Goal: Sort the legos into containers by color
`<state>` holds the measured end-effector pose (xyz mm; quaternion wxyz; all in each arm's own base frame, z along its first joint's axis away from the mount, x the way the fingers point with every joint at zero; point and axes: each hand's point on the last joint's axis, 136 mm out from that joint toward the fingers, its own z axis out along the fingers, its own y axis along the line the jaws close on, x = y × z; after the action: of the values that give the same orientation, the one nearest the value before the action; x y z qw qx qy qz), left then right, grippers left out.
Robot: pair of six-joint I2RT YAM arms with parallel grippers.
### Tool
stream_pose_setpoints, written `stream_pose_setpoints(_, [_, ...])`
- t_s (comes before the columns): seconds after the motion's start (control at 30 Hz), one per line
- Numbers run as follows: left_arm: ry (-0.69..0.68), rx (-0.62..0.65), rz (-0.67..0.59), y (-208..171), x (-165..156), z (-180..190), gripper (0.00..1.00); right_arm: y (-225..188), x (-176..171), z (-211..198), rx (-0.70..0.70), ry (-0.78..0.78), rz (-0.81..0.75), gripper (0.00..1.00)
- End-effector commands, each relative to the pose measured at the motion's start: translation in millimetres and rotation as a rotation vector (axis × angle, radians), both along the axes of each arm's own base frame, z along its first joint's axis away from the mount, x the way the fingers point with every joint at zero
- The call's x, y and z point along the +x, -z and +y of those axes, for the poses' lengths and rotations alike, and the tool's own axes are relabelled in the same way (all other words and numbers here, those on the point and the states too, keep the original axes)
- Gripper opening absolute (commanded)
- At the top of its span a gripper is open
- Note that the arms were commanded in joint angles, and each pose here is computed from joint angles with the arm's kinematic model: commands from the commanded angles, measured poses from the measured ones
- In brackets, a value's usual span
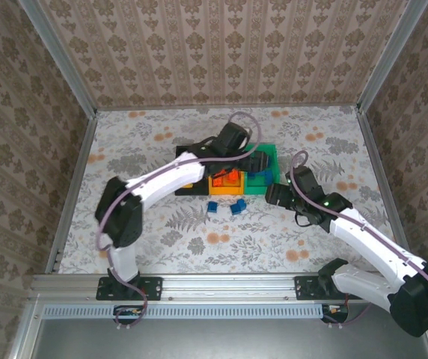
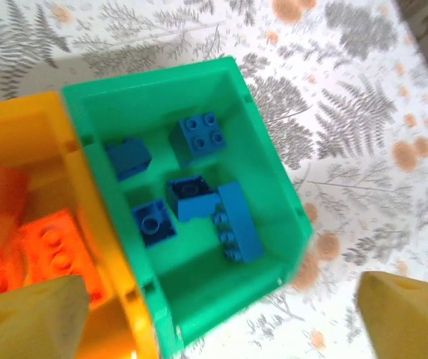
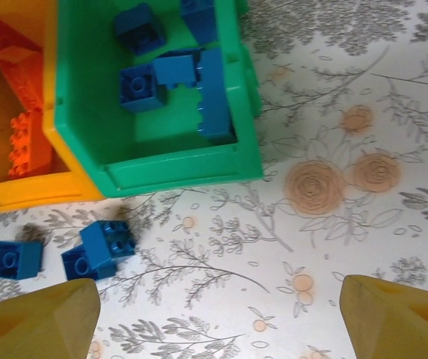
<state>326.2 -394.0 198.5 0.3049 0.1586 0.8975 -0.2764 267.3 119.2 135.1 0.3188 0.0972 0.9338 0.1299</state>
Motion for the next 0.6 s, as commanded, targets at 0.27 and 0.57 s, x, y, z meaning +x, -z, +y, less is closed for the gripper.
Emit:
stream_pose_setpoints(0.27, [-0.309, 0.041, -0.082, 11.7, -80.5, 184.9, 1.00, -1.7, 1.5, 117.8, 0.015, -0.221, 0.000, 0.84])
stream_pose_setpoints(0.57, [-0.439, 0.079, -0.062, 43.6, -124.6, 266.9, 1.00, 38.5, -0.4, 203.8, -0.083, -0.300, 0.086, 0.84])
